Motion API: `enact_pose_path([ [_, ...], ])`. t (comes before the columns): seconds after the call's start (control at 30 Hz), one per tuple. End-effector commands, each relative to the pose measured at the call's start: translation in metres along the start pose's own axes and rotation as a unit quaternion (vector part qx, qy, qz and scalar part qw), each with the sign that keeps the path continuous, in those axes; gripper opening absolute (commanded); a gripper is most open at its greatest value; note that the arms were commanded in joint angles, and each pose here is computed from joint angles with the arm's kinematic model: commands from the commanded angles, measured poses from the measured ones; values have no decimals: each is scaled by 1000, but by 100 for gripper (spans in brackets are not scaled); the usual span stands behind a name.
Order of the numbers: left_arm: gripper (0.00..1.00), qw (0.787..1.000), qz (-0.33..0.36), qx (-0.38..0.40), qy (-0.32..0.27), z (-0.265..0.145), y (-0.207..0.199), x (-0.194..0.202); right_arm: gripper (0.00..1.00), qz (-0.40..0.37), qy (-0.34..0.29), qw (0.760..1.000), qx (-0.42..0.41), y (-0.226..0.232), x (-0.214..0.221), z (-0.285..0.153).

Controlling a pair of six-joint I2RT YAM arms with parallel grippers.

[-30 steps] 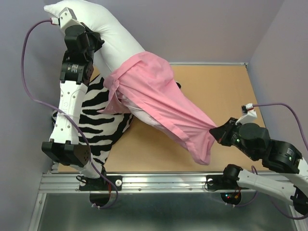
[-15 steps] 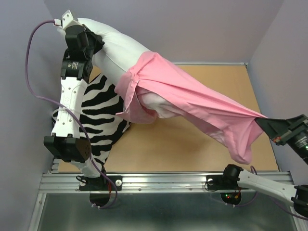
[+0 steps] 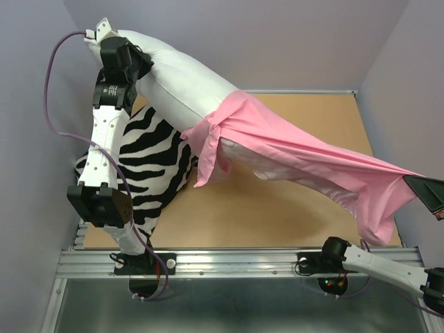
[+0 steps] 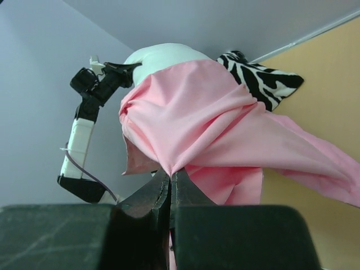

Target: Remove the pillowcase from the pillow

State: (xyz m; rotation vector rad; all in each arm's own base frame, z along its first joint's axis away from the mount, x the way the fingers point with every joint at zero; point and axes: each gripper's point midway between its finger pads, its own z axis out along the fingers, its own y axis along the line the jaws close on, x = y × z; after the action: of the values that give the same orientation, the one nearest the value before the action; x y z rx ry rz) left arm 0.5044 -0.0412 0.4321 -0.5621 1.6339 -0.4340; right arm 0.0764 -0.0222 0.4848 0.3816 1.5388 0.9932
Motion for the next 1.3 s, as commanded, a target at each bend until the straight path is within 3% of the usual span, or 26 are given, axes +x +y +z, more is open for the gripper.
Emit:
enact_pose_path([
  [0.0, 0, 982, -21, 84, -166, -29, -48, -108, 1, 28, -46, 998, -27, 9, -28, -12],
  [0.17, 0, 983, -6, 113, -142, -25, -56, -96, 1, 23, -40, 998, -40, 20, -22, -2],
  [0.43, 0, 984, 4, 123, -132, -18, -55, -97, 1, 44, -84, 993, -75, 28, -69, -39],
  [1.27, 0, 984, 11, 137, -110, 4, -54, -95, 1, 97, -138, 979, -114, -1, -107, -101],
])
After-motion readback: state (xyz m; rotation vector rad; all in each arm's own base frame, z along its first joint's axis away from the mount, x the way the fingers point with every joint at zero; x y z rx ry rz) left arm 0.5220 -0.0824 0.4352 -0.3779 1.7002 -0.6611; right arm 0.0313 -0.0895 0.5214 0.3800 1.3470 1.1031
